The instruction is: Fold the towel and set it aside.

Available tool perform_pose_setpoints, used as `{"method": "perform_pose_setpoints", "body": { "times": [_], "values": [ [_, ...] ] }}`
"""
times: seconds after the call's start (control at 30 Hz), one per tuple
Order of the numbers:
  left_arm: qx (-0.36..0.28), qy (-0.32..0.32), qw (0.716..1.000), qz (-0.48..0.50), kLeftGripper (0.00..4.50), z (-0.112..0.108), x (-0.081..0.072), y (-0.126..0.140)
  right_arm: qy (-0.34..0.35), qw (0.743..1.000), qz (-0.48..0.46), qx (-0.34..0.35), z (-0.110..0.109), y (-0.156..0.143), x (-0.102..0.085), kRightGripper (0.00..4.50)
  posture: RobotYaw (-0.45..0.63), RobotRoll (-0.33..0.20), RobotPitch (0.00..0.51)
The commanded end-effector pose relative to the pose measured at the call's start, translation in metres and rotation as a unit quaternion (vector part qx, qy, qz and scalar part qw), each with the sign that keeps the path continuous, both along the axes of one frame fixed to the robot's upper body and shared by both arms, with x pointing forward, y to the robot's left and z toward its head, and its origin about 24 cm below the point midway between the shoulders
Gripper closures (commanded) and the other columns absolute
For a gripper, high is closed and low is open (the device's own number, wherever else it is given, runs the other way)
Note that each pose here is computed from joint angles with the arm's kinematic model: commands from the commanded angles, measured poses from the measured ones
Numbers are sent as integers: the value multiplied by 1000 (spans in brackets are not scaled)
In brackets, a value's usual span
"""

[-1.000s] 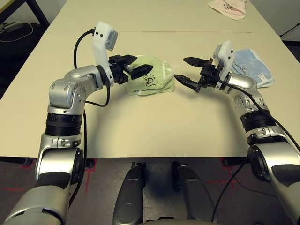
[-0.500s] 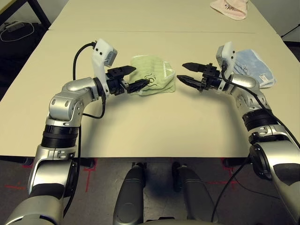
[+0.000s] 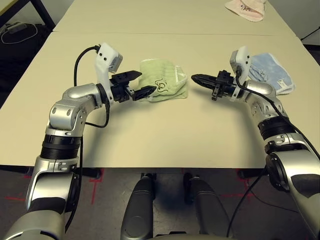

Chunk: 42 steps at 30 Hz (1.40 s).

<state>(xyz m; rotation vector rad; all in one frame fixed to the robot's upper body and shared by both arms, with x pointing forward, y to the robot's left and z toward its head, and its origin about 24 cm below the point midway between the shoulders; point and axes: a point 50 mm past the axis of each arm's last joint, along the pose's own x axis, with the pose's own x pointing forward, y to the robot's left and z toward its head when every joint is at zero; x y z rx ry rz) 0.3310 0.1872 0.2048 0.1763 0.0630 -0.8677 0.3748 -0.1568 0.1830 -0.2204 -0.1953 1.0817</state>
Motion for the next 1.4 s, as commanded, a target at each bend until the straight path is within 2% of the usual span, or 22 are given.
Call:
{"method": "perform_pose_setpoints", "body": {
  "times": [0.03,0.23,0.27,0.43,0.63,0.8,0.97,1.17,1.4],
  "values": [
    [-1,8,1000,-10,1735,-2,-2,4,-3,1000,-5,5,2,-6,0,4500,89,0,193],
    [3,-2,1000,-21,4174,1,1,3,-5,1000,-7,5,3,-7,-1,4500,79,0,195],
    [3,-6,1000,-19,4465,3,3,3,-6,1000,-6,6,5,-6,0,4500,78,0,195],
    [6,-16,1000,-7,4465,8,10,3,-19,1000,1,18,19,10,6,4500,80,0,199],
    [14,-22,1000,-5,4465,12,17,-5,-31,999,27,-17,26,41,13,4500,97,0,201],
    [9,-20,999,-27,4465,13,23,-20,-24,996,50,-63,23,61,15,4500,107,0,201],
    [26,6,999,-46,4465,1,32,-39,-7,991,53,-122,14,74,16,4500,118,0,201],
    [69,62,994,-52,4465,-20,38,-49,17,983,44,-180,3,78,18,4500,114,0,198],
    [102,84,991,-5,4465,-30,46,-37,38,974,-1,-224,-9,65,23,4500,112,0,197]
  ]
}}
